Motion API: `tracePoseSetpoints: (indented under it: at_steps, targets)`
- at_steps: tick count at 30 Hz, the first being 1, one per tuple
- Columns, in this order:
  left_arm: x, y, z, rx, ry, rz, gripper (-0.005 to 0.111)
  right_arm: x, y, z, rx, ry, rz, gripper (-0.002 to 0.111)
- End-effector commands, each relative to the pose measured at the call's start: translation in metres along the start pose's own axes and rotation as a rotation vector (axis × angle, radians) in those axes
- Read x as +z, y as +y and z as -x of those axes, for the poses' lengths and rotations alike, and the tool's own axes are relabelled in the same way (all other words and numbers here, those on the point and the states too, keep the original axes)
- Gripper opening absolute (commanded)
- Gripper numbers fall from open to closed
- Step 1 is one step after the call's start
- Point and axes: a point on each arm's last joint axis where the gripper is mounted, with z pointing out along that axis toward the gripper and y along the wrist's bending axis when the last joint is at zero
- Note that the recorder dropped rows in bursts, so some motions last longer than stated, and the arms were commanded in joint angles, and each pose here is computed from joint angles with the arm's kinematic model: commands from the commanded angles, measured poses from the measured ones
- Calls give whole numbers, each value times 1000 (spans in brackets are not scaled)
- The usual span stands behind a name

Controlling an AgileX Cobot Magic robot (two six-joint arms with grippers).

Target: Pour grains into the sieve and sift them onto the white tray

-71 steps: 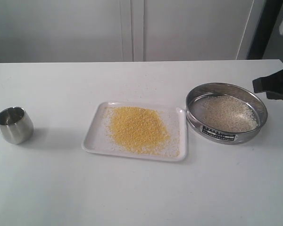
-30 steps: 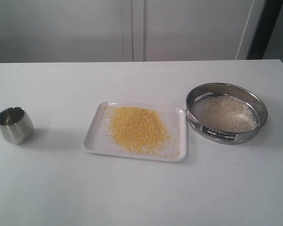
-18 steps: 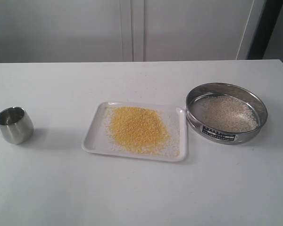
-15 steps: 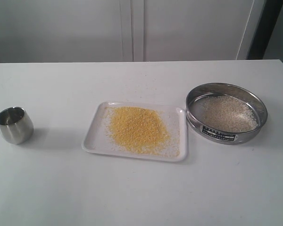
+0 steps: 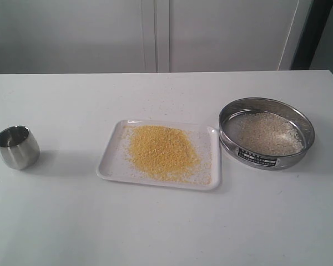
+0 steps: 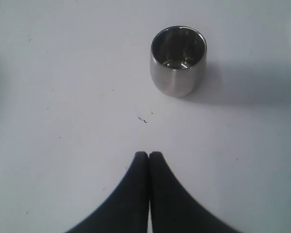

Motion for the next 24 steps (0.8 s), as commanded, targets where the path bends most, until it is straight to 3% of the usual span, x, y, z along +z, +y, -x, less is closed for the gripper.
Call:
tracePoseSetpoints:
  at_steps: [1, 6, 24]
  targets:
    - [-11, -1, -17, 14, -43, -3, 0, 0, 0, -1, 0, -3, 1, 0]
    - [-18, -1, -36, 38, -89, 0, 0, 0, 0, -1, 0, -3, 1, 0]
    - [-21, -3, -67, 23, -201, -3, 0, 0, 0, -1, 0, -3, 1, 0]
